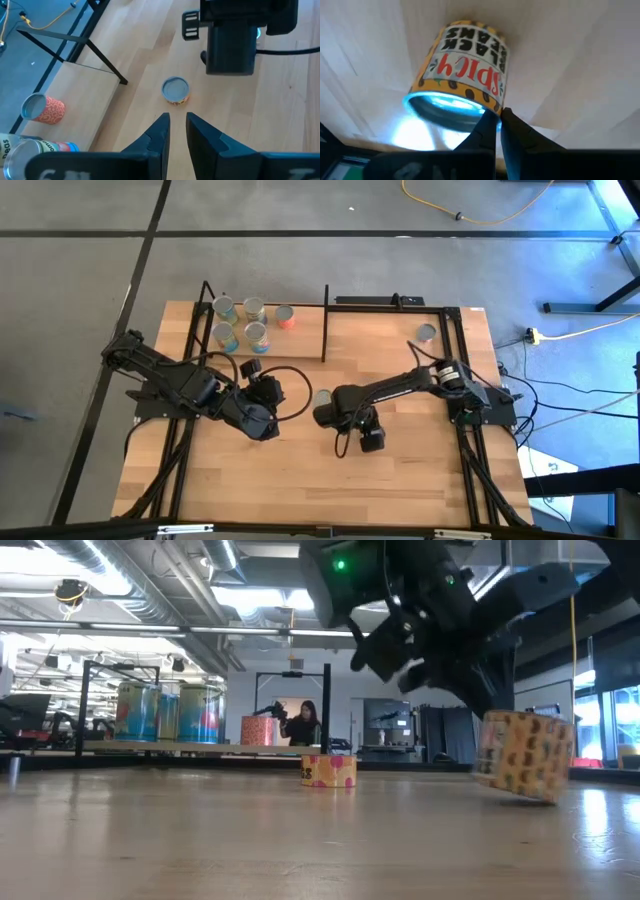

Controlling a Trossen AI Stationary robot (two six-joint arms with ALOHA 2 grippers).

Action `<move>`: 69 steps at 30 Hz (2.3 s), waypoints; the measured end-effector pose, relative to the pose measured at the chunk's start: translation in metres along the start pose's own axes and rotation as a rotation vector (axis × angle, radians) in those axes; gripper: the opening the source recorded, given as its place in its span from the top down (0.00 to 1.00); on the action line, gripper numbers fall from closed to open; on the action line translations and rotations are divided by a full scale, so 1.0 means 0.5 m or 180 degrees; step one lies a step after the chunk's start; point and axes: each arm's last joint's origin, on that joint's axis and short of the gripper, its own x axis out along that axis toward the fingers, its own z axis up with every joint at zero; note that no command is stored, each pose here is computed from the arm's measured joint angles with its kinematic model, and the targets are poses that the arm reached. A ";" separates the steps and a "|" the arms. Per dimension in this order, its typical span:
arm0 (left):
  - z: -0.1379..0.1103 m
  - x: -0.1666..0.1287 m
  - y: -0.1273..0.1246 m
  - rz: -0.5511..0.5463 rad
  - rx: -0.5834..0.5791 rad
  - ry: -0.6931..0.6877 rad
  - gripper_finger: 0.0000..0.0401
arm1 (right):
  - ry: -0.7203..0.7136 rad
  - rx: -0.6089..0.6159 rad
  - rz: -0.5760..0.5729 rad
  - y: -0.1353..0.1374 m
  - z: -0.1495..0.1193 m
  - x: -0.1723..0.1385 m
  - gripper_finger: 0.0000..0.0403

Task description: Pick and place cans onto a shelf

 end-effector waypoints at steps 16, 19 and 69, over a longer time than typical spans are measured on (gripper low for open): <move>-0.001 0.000 0.001 0.0008 0.0011 0.0012 0.86 | 0.0152 -0.0158 0.0066 0.003 0.016 0.015 0.85; -0.001 0.000 0.000 0.0010 0.0015 0.0014 0.86 | 0.0036 -0.0241 0.0081 0.006 0.019 -0.006 0.84; 0.050 0.309 -0.203 -0.0887 0.2412 -0.0907 0.86 | -0.3139 -0.1120 0.0181 0.251 -0.536 -0.419 0.84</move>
